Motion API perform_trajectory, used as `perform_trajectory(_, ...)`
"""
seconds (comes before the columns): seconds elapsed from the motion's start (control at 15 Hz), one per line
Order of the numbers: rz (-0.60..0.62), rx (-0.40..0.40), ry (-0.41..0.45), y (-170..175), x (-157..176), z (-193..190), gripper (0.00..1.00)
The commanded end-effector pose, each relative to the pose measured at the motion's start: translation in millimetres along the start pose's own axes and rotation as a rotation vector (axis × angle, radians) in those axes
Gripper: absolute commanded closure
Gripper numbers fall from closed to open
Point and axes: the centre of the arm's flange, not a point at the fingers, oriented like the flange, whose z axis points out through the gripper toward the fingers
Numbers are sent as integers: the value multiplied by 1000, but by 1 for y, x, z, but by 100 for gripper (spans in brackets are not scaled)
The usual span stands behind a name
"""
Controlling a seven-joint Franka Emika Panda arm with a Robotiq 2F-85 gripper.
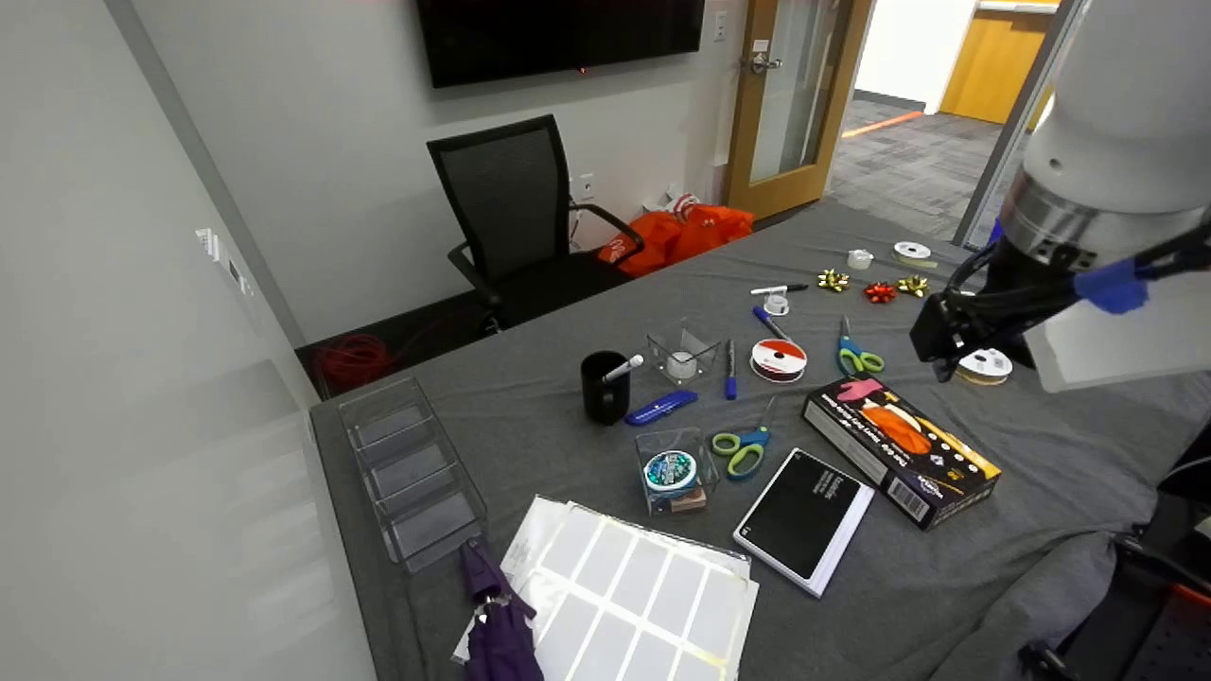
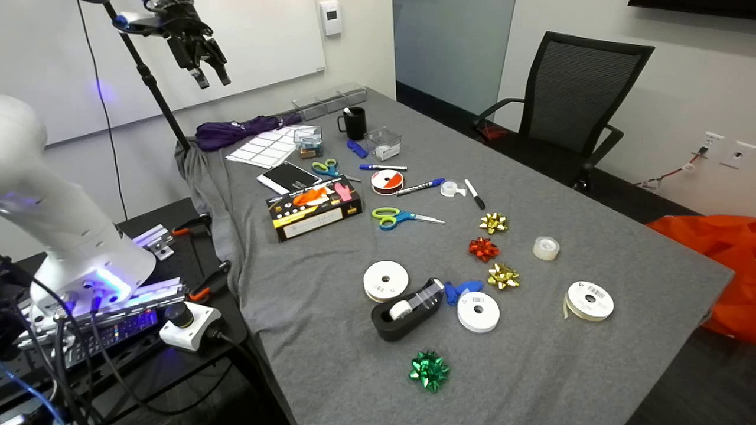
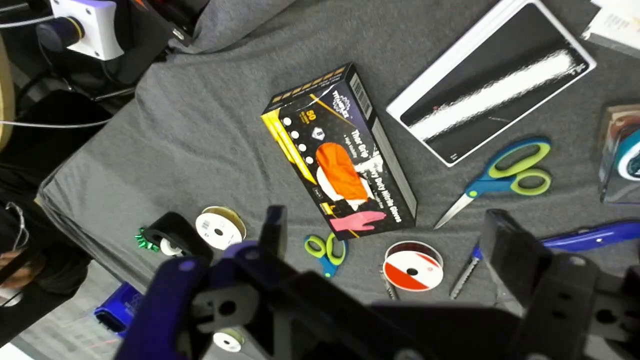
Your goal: Pick up the second clear container from the left and move it forwards then push the black box to the right.
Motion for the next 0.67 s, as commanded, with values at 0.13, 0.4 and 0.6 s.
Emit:
perform_trajectory(0.13, -134, 163, -184, -27, 38, -20, 0)
perform_trajectory(0.4, -196, 239, -280, -39, 64, -27, 0)
perform_trajectory(0.6, -165, 230, -237, -28, 59, -24, 0)
